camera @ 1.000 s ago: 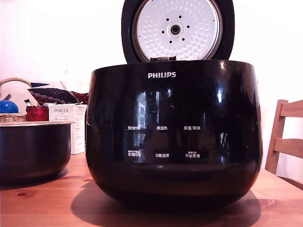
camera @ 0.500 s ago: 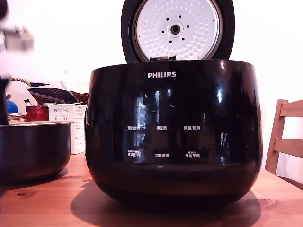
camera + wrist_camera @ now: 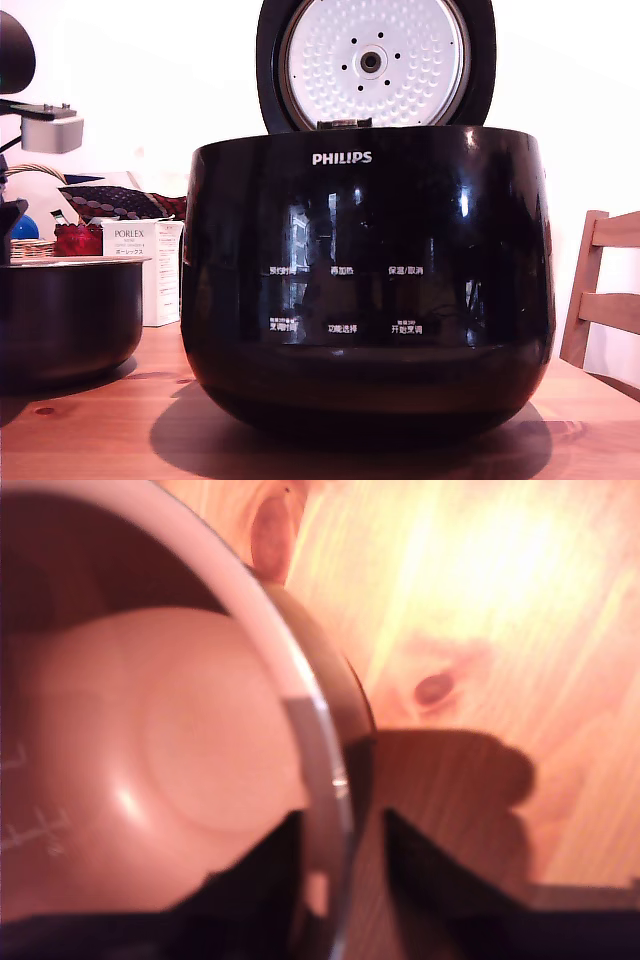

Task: Pick up the metallic pot next to the rice cooker

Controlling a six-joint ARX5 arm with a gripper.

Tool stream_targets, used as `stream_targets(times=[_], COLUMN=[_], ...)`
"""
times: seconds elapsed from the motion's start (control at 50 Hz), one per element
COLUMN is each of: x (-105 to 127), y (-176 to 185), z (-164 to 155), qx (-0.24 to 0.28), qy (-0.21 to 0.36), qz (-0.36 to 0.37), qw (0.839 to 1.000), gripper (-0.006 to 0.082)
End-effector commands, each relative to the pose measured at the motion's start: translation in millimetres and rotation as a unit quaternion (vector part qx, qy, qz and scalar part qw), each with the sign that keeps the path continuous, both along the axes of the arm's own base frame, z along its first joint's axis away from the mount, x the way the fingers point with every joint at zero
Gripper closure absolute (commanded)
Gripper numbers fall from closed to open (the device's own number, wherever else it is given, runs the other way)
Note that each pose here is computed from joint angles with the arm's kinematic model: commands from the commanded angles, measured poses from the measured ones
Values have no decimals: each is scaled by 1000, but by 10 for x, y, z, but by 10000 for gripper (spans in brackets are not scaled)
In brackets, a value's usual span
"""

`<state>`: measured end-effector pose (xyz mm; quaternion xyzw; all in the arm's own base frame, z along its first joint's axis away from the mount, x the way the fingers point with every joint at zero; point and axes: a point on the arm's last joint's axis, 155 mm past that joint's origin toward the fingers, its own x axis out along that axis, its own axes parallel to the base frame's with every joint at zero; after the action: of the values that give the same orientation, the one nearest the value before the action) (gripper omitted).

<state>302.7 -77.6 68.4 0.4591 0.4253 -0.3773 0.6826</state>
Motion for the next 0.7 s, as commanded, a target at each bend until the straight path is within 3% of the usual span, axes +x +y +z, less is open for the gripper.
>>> stream_targets(times=[0.0,0.32,0.68], x=[82,158,50], y=[-73,-155,-188], z=[134,551,1067], qx=[-3,0,25], qy=[-14,-25,-30], qz=[-12,-22,-22], qw=[1000,999,999], gripper=[789,789,788])
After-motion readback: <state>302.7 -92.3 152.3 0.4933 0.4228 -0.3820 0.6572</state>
